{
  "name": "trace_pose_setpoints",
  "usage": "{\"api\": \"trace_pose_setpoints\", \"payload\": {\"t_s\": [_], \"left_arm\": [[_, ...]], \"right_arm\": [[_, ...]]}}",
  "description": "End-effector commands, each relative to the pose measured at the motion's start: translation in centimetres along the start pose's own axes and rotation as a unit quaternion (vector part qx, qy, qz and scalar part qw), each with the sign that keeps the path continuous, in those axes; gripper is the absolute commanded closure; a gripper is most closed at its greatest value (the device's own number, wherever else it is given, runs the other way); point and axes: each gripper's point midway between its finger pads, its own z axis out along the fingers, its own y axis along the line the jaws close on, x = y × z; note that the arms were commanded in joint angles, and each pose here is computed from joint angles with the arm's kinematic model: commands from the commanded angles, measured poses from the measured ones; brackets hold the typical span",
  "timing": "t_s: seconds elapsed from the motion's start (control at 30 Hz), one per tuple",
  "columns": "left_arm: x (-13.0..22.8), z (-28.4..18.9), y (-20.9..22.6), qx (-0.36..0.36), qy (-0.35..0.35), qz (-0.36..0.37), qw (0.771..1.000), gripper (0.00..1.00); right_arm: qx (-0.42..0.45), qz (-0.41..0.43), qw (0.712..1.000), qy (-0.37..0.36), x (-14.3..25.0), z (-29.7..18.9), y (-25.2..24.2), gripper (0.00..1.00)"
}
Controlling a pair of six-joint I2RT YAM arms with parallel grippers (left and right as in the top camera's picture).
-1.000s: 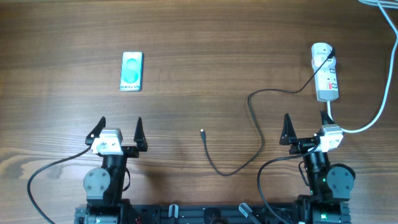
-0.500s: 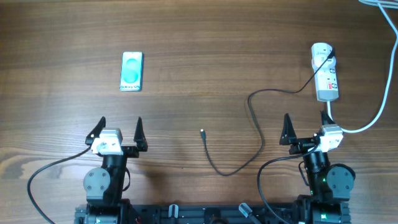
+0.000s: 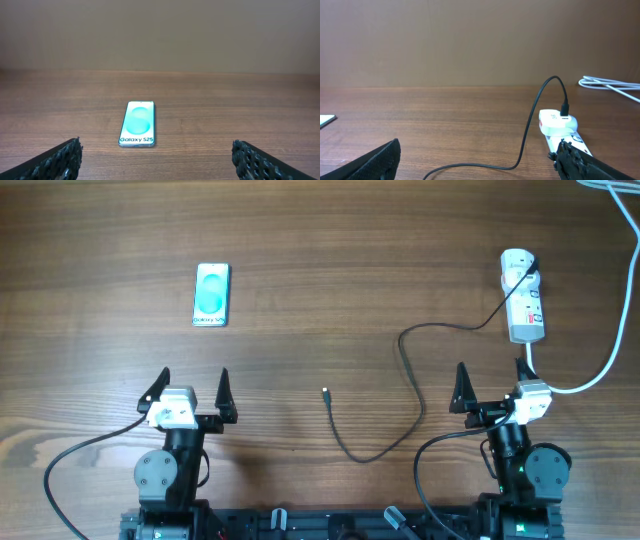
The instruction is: Plug charger to phone and switch on socket
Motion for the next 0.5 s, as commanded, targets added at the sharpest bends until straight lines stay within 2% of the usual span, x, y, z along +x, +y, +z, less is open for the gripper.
{"api": "trace_pose_setpoints", "payload": {"t_s": [0.0,0.07,0.23,0.47], "left_arm": [[-0.5,-0.1,-1.7,0.048,-0.010,0.008,0.999,0.00],[0.0,-0.2,-2.3,0.067,0.001,-0.003,0.998,0.00],[0.3,-0.3,-2.6,0.073,0.027,-0.086,0.993,0.00],[-1.9,-1.7,-2.9,0.069,0.092,-0.107,0.988,0.00]], "right_arm": [[0.000,0.002,1.000,-0.007,-0.3,0.0,0.0,0.00],[0.000,0.002,1.000,-0.007,-0.3,0.0,0.0,0.00],[0.000,0.002,1.000,-0.007,-0.3,0.0,0.0,0.00],[0.000,0.002,1.000,-0.007,-0.3,0.0,0.0,0.00]]}}
